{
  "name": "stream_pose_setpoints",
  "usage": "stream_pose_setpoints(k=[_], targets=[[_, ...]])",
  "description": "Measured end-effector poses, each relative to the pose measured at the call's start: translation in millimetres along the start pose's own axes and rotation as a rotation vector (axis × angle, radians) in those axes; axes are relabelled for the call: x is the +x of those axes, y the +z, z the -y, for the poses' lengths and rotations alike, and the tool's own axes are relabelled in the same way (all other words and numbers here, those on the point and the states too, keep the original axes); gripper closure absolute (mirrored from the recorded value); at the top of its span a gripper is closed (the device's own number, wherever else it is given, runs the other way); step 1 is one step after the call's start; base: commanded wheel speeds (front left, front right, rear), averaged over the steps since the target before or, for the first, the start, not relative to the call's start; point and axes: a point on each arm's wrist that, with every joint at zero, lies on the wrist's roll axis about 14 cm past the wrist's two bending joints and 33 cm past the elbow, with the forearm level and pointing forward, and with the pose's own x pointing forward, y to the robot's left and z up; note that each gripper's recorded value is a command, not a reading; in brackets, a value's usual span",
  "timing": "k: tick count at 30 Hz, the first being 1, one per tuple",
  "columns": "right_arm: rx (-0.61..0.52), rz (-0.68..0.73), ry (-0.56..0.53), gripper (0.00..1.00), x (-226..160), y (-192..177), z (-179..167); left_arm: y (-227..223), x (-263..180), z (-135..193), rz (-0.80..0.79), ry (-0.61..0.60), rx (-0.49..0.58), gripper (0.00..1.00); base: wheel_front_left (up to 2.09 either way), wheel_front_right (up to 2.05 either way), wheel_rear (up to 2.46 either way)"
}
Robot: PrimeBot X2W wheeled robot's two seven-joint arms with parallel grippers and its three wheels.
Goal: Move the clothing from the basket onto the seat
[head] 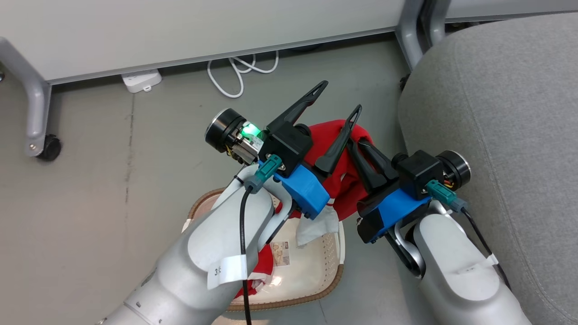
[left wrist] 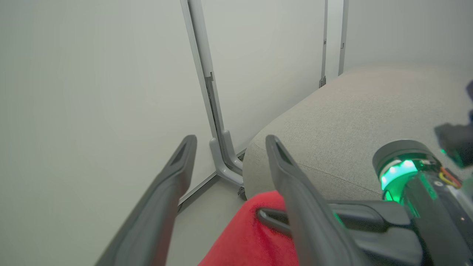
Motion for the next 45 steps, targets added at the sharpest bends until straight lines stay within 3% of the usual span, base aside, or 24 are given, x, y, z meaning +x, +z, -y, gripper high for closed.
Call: stream_pose_setpoints(k=[23,34,45], targets=[[-0.089,-0.002,-0.456,1.0,-106,12,134,-27,43,99,-0.015,-0.304,-0.06,0.0,0.0,0.0,0.0],[-0.112,-0.024,-0.603,1.0,-160,11,160,-42,43,142,-0.039,-0.428,-0.079,0.0,0.0,0.0,0.0],[-0.111,-0.042,-0.639,1.0,-176,6,163,-45,40,151,-0.045,-0.452,-0.091,0.0,0.0,0.0,0.0]])
